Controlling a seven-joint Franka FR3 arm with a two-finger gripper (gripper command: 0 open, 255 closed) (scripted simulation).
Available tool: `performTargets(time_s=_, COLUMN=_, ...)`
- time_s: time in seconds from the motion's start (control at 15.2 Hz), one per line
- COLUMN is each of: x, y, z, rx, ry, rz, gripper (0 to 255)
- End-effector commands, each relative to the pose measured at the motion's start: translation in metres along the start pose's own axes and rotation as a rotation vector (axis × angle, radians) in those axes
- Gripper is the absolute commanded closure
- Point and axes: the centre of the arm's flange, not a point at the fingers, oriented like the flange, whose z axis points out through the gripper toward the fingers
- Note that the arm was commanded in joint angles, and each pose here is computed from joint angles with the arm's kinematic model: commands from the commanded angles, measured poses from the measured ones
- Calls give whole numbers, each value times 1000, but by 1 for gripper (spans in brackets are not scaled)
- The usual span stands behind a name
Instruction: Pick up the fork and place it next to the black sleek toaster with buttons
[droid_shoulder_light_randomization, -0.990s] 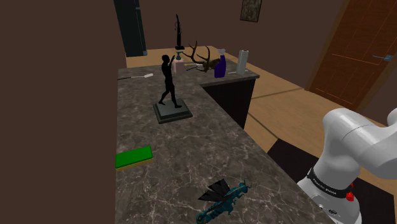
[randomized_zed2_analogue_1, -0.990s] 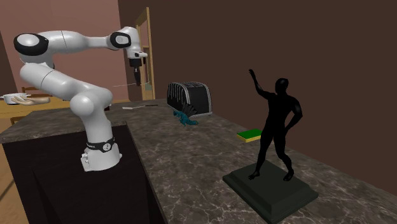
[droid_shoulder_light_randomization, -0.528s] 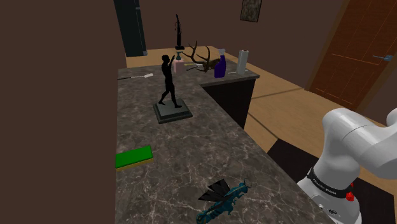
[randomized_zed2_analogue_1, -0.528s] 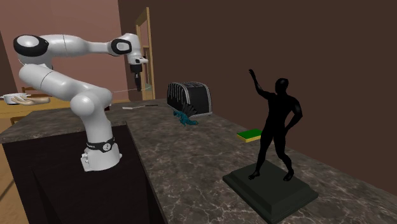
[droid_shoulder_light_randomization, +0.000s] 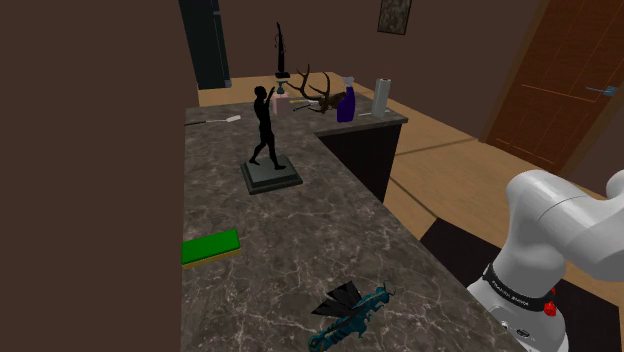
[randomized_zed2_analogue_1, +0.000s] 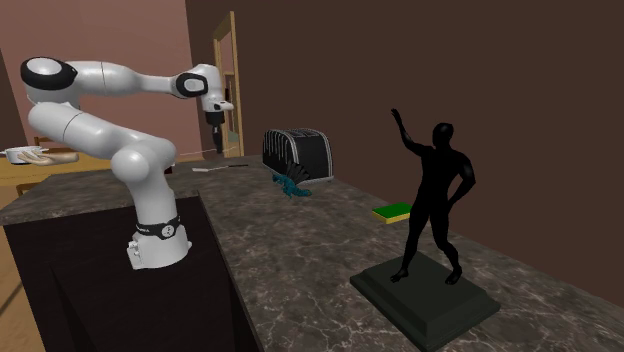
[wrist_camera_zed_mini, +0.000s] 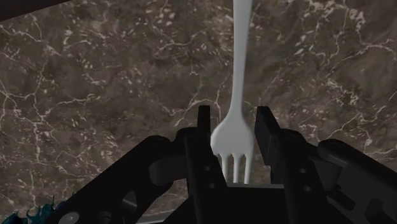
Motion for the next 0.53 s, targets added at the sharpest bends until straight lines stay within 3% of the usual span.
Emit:
performTargets(time_s=0.0, x=-1, y=0, z=12, rx=0, ry=0, rz=0, gripper=255)
performTargets(time_s=0.46, x=-2, y=0, z=49, rx=0, ry=0, rz=0, gripper=255)
